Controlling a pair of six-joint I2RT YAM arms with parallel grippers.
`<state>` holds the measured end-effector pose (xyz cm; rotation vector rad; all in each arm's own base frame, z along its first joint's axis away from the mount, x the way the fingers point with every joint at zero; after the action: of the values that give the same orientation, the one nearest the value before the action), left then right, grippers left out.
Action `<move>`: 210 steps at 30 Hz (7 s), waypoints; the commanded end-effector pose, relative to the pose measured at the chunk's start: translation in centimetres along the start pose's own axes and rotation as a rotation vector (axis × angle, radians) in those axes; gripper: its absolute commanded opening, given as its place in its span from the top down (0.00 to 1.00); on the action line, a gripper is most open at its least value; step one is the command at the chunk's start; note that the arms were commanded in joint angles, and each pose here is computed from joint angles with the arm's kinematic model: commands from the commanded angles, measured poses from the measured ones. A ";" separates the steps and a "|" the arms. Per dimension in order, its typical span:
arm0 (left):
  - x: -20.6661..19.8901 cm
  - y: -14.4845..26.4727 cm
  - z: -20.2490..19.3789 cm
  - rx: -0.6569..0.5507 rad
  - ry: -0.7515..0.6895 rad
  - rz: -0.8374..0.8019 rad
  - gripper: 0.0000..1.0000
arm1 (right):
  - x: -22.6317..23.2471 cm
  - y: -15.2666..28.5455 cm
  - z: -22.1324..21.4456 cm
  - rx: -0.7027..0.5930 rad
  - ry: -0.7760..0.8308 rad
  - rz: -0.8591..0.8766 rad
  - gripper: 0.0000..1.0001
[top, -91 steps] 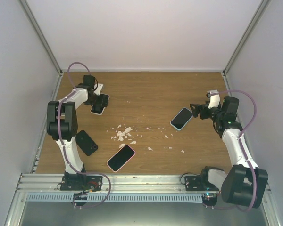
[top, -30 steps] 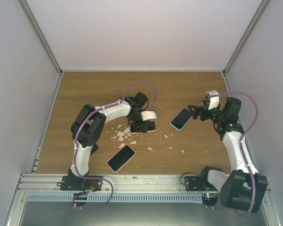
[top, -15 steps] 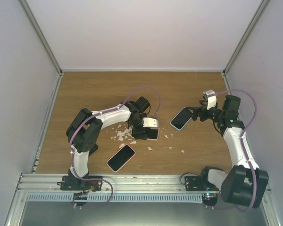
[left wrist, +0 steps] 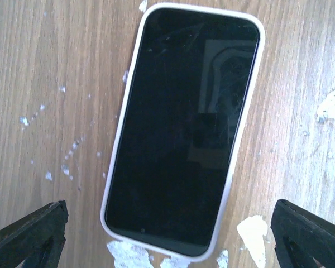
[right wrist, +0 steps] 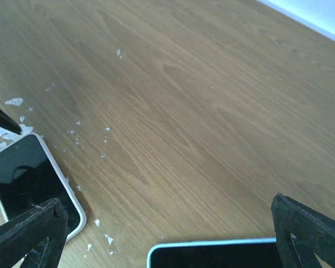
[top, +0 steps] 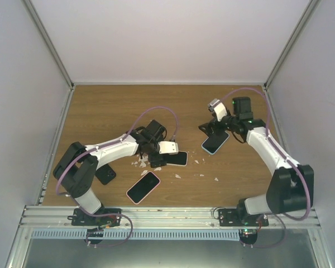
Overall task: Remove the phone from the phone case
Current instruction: Move the phone to the center of the board, then adjust the phone at the center of the board, then pick up the phone at the center of the board, then adjust the phone.
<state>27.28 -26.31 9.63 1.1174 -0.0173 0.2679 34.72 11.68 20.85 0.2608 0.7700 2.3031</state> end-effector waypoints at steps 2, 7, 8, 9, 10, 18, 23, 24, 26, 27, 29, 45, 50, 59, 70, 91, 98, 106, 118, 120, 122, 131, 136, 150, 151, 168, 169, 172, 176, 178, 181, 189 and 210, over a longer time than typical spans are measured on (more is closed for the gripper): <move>1.3 1.5 0.2 -0.071 0.019 0.138 0.01 | 0.9 -3.6 -0.7 0.147 0.102 -0.026 0.00; 1.6 1.1 -0.8 -0.047 0.027 0.194 0.01 | 1.9 -6.6 -1.4 0.230 0.136 -0.007 0.01; 1.6 1.0 -0.9 -0.043 0.028 0.202 0.01 | 2.0 -7.1 -1.5 0.245 0.147 -0.007 0.00; 1.6 0.9 -1.1 -0.039 0.029 0.208 0.01 | 2.0 -7.6 -1.6 0.258 0.156 -0.008 0.01; 1.6 0.8 -1.2 -0.036 0.030 0.213 0.01 | 2.0 -8.1 -1.8 0.271 0.167 -0.012 0.01; 0.4 0.3 -2.0 -0.010 0.003 0.222 0.01 | 1.5 -11.4 -2.3 0.336 0.256 -0.057 0.01; 0.1 -0.2 -2.7 0.022 -0.017 0.225 0.01 | 2.4 -13.3 -3.6 0.384 0.318 -0.060 0.01; 0.2 -0.2 -2.8 0.026 -0.016 0.232 0.01 | 2.6 -13.6 -3.9 0.388 0.327 -0.056 0.01; 0.6 -0.4 -2.9 0.031 -0.012 0.252 0.01 | 3.0 -14.0 -4.3 0.396 0.340 -0.047 0.01; 0.8 -0.5 -3.0 0.036 -0.008 0.263 0.01 | 3.1 -14.1 -4.6 0.401 0.343 -0.044 0.00; 1.3 -0.7 -3.2 0.050 0.000 0.294 0.01 | 3.1 -14.4 -5.1 0.411 0.348 -0.042 0.00; 6.8 -1.3 -3.8 0.049 0.207 0.355 0.01 | 5.8 -13.9 -8.7 0.444 0.364 0.075 0.00; 7.9 -2.4 -3.0 0.040 0.262 0.312 0.01 | 7.1 -13.3 -10.0 0.446 0.353 0.117 0.01; 10.1 -3.8 -1.9 0.033 0.369 0.254 0.01 | 10.0 -12.2 -10.7 0.428 0.344 0.185 0.00; 9.6 -3.9 -0.3 -0.015 0.488 0.085 0.01 | 13.6 -11.6 -10.9 0.408 0.333 0.243 0.00; 1.2 4.2 2.9 -0.106 0.646 0.208 0.01 | 6.9 -3.6 -3.1 0.083 0.142 0.059 0.00; -1.5 1.1 5.3 -0.047 0.427 0.310 0.01 | 5.9 -2.9 -3.1 0.062 0.117 0.014 0.00; -2.6 -2.4 6.1 0.012 0.325 0.361 0.01 | 5.1 -2.2 -2.2 0.042 0.100 0.011 0.00; -2.9 -4.6 2.1 0.144 0.378 0.322 0.01 | 3.7 -0.5 1.5 -0.022 0.096 -0.004 0.00; -2.5 -4.6 1.3 0.162 0.408 0.317 0.01 | 3.3 0.0 2.6 -0.048 0.087 -0.003 0.00; -1.9 -4.4 0.5 0.178 0.452 0.310 0.01 | 3.0 0.7 3.5 -0.070 0.075 -0.002 0.00; -0.1 -4.3 -1.8 0.212 0.635 0.212 0.01 | 3.2 2.3 6.1 -0.131 0.039 0.034 0.01; 0.8 -4.8 -1.4 0.211 0.658 0.166 0.01 | 3.6 2.5 6.6 -0.141 0.023 0.068 0.01; 0.8 -7.4 -2.1 0.288 0.664 0.162 0.01 | 4.4 3.8 8.5 -0.165 -0.050 0.134 0.00; 0.7 -7.5 -2.2 0.291 0.664 0.157 0.02 | 4.4 3.9 8.5 -0.166 -0.061 0.138 0.00; 2.4 -3.6 -0.7 0.192 0.680 0.233 0.26 | 3.5 4.9 11.8 -0.335 -0.248 0.134 0.00; 2.8 -3.0 -0.4 0.170 0.684 0.244 0.26 | 3.5 4.8 11.7 -0.342 -0.264 0.139 0.00; 4.0 -0.8 0.6 0.091 0.733 0.277 0.26 | 3.4 4.5 11.3 -0.354 -0.300 0.135 0.00; 5.7 3.1 2.0 -0.047 0.767 0.323 0.27 | 2.9 3.7 10.7 -0.324 -0.340 0.122 0.00; 6.4 4.8 2.8 -0.104 0.780 0.340 0.26 | 2.7 3.3 10.6 -0.317 -0.376 0.126 0.00; 7.5 7.4 4.2 -0.199 0.802 0.357 0.26 | 2.9 2.7 10.5 -0.321 -0.422 0.164 0.00; 10.2 14.3 9.3 -0.449 0.848 0.411 0.27 | 3.5 0.9 9.8 -0.300 -0.512 0.283 0.00; 11.6 17.5 14.9 -0.586 0.869 0.445 0.27 | 5.1 -2.0 12.2 -0.279 -0.597 0.435 0.18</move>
<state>35.61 -29.00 29.45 0.4801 0.4494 1.0436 36.75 20.67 27.60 1.0107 0.1296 2.4212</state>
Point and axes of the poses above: each gripper's point midway between its finger pads, its own y axis back along the fingers, its own x axis along the line the jaws close on, z = x × y, the point moved 3 cm from there along y, back along the fingers, and after that the axes turned 5 degrees about y, right-handed, at the moved point
